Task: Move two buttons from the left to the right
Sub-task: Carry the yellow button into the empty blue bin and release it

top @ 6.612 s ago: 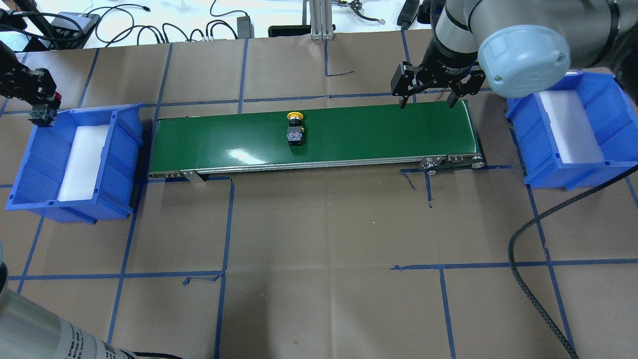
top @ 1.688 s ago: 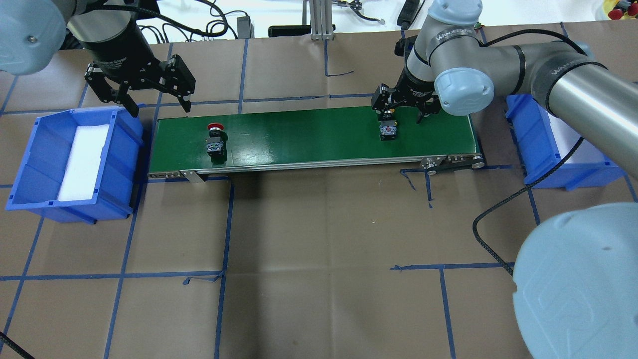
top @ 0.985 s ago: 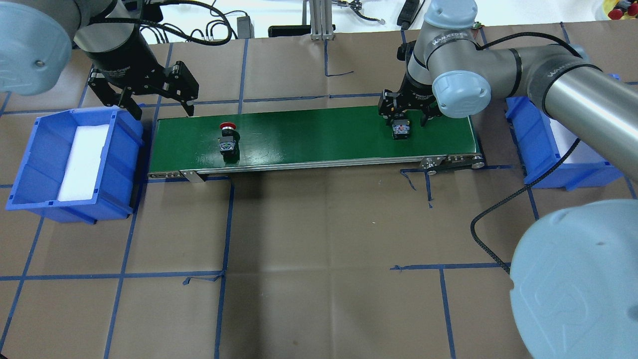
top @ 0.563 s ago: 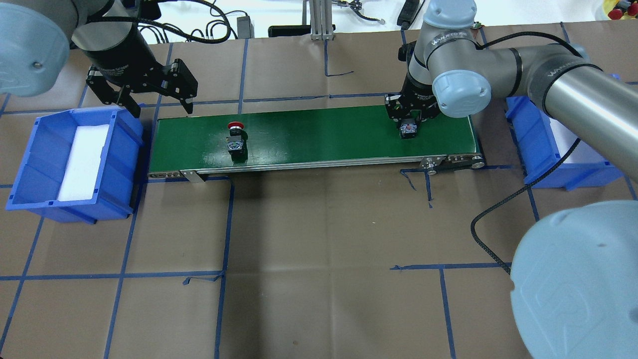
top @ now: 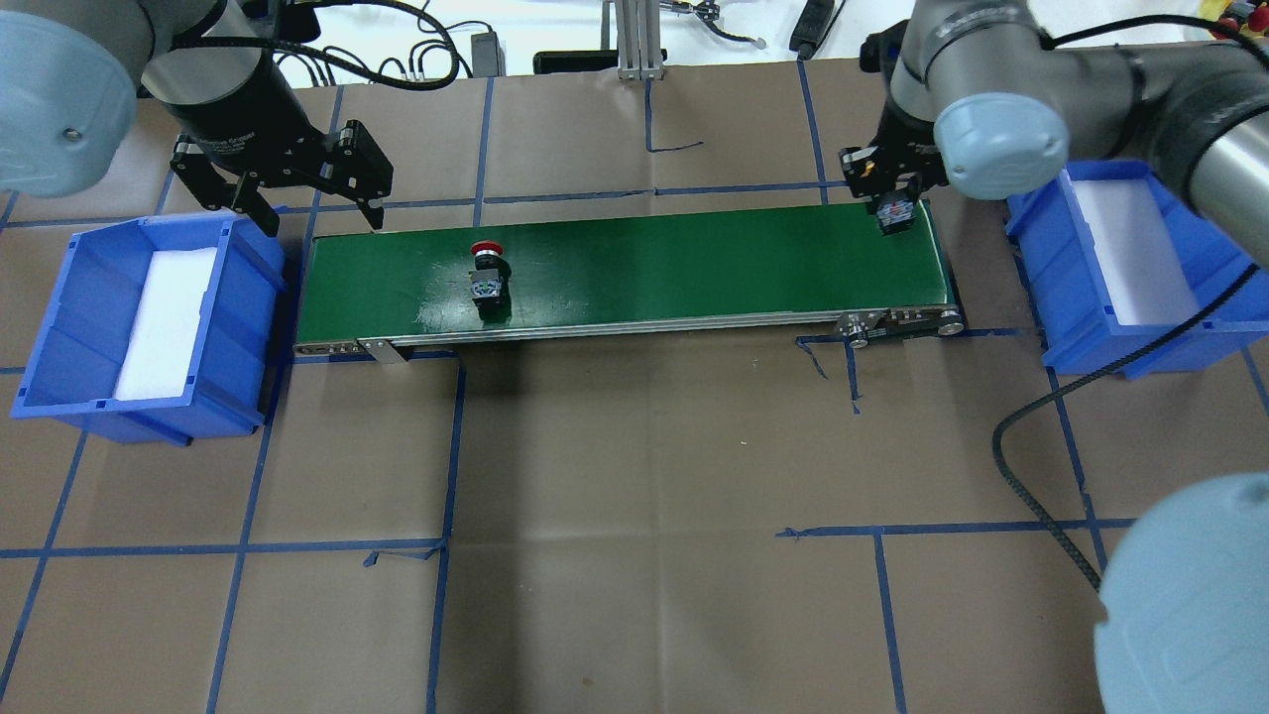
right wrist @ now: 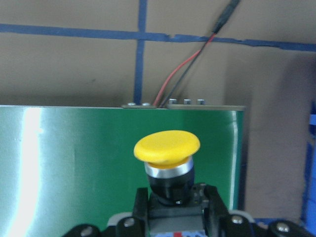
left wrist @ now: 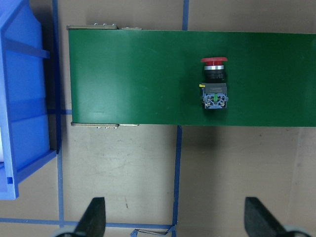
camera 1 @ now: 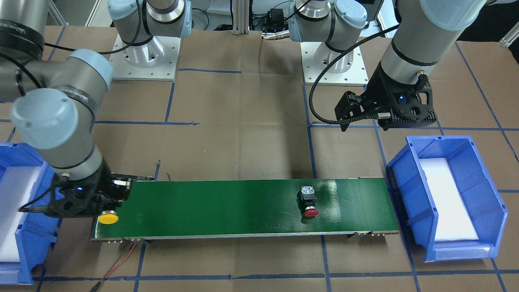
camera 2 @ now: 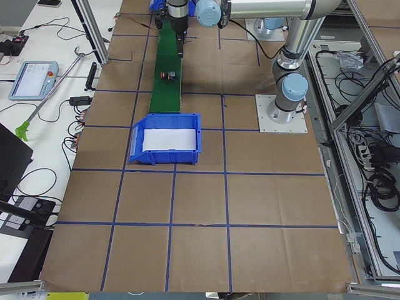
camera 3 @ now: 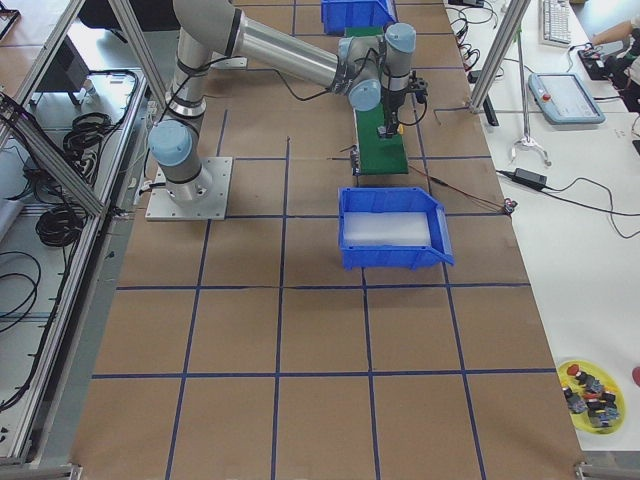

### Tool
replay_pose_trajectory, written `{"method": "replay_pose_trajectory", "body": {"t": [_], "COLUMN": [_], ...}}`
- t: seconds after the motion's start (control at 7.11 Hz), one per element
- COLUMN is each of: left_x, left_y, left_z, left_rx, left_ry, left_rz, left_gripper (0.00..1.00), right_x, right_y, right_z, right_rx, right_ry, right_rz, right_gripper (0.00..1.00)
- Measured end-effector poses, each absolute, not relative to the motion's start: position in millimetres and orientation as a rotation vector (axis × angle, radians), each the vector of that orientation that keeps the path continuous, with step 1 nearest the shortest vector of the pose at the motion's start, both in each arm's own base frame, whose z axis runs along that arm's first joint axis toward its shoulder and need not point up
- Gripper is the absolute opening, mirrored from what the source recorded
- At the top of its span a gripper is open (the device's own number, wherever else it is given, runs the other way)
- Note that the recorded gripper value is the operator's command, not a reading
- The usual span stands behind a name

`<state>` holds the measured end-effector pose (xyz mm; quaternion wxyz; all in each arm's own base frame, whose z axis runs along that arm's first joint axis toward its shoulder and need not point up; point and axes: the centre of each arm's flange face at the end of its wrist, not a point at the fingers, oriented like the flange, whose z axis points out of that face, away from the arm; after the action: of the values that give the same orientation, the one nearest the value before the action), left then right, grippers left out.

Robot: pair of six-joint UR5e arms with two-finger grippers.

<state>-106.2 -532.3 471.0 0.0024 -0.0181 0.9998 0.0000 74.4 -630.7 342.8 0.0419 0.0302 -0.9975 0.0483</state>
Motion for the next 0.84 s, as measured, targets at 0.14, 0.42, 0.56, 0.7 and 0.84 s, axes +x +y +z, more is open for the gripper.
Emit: {"method": "replay_pose_trajectory", "body": {"t": [0.14,0.42,0.56,0.7,0.84], "left_x": [-106.2,-106.3,-106.3,-106.4,-106.4], "left_y": [-532.0,-531.5,-531.2,-531.1,-531.0], "left_z": [471.4,470.9,470.7,470.7,470.4], "left_rx": [-0.054,-0.053,-0.053,-0.053,-0.054], "left_ry": [3.137,3.137,3.137,3.138,3.138], "left_rz": [-0.001,0.0,0.001,0.001,0.001], "left_gripper": [1.0,1.0,1.0,1.0,1.0], "right_x": [22.3,-87.6,-126.5,-153.3,-169.3], "right_y": [-624.1,-607.5,-599.7,-592.2,-585.0], "right_z": [368.1,391.4,390.4,384.0,373.8], "right_rx": [0.096,0.143,0.187,0.207,0.199], "right_ry": [-3.039,-3.015,-3.006,-3.007,-3.017], "right_rz": [0.164,0.162,0.148,0.125,0.101], "right_gripper": [0.06,0.06,0.05,0.05,0.05]}}
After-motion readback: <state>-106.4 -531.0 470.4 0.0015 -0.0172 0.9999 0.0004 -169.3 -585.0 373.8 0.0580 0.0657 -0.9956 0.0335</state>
